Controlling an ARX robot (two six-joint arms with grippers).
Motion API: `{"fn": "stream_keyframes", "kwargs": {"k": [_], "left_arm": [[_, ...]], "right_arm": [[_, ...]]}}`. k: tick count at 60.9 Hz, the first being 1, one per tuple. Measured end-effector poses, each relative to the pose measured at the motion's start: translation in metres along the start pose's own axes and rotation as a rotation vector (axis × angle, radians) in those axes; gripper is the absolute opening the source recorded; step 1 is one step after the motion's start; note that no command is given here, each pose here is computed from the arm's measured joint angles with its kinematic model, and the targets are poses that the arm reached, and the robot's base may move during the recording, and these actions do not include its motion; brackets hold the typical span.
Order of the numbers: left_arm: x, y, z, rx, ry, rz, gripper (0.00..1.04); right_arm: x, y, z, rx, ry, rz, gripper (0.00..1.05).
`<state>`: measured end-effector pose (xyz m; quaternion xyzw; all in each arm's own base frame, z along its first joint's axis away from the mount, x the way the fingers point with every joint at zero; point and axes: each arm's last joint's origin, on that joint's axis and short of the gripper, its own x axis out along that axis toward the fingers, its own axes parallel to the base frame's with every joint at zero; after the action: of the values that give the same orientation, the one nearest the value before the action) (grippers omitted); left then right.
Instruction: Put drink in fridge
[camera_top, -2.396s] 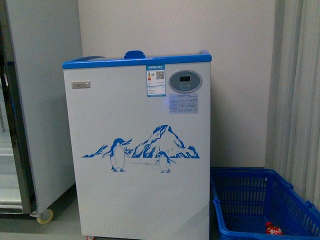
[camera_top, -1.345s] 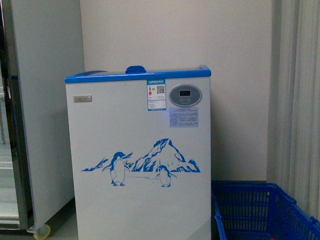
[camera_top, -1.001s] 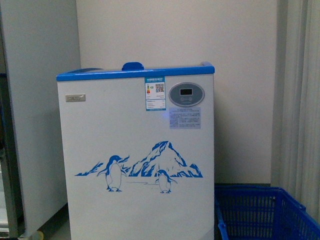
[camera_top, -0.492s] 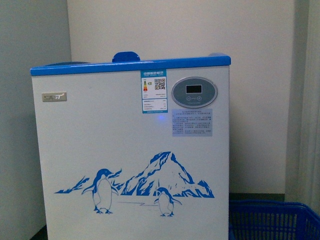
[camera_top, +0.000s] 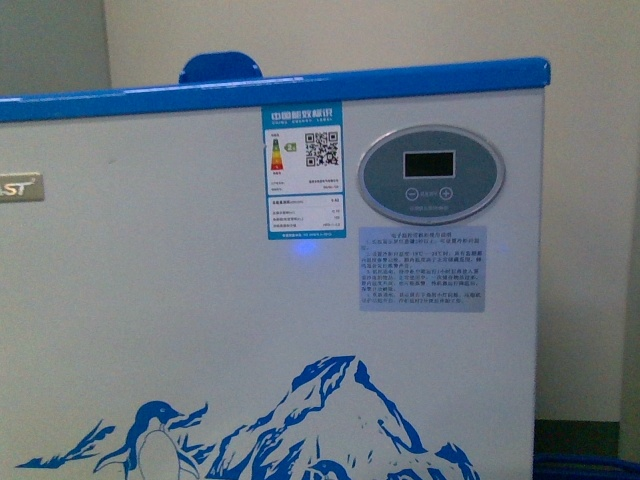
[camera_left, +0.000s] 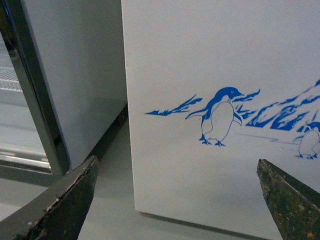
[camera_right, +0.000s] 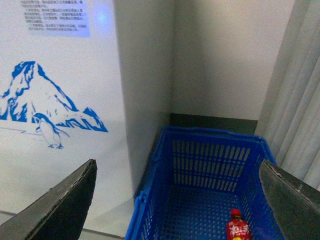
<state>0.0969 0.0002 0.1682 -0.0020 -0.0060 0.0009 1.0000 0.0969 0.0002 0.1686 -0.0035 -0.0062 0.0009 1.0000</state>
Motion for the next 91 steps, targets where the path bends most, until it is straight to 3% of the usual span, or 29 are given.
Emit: {"fn": "stream_keyframes", "kwargs": {"k": [31, 35, 40, 48, 52, 64, 80, 91], "left_arm": [[0.000, 0.000, 0.000, 0.000, 0.002, 0.000, 0.97], [0.000, 0.000, 0.000, 0.000, 0.002, 0.000, 0.97], [0.000, 0.000, 0.000, 0.000, 0.002, -0.001, 0.97], [0.000, 0.000, 0.000, 0.000, 0.002, 0.000, 0.97], [0.000, 0.000, 0.000, 0.000, 0.002, 0.000, 0.97], [0.000, 0.000, 0.000, 0.000, 0.002, 0.000, 0.97], [0.000, 0.000, 0.000, 0.000, 0.002, 0.000, 0.97], [0.000, 0.000, 0.000, 0.000, 0.002, 0.000, 0.97]], "right_arm": [[0.000, 0.000, 0.000, 0.000, 0.002, 0.000, 0.97], [0.001, -0.001, -0.001, 0.070, 0.167, -0.107, 0.97], [0.018, -0.012, -0.002, 0.138, 0.465, -0.347, 0.97], [0.069, -0.031, -0.017, 0.148, 0.628, -0.438, 0.97], [0.100, -0.037, -0.031, 0.123, 0.686, -0.446, 0.97], [0.179, -0.047, -0.117, 0.039, 0.926, -0.525, 0.97], [0.211, -0.058, -0.189, -0.047, 1.048, -0.616, 0.97], [0.216, -0.084, -0.244, -0.151, 1.107, -0.732, 0.97]]}}
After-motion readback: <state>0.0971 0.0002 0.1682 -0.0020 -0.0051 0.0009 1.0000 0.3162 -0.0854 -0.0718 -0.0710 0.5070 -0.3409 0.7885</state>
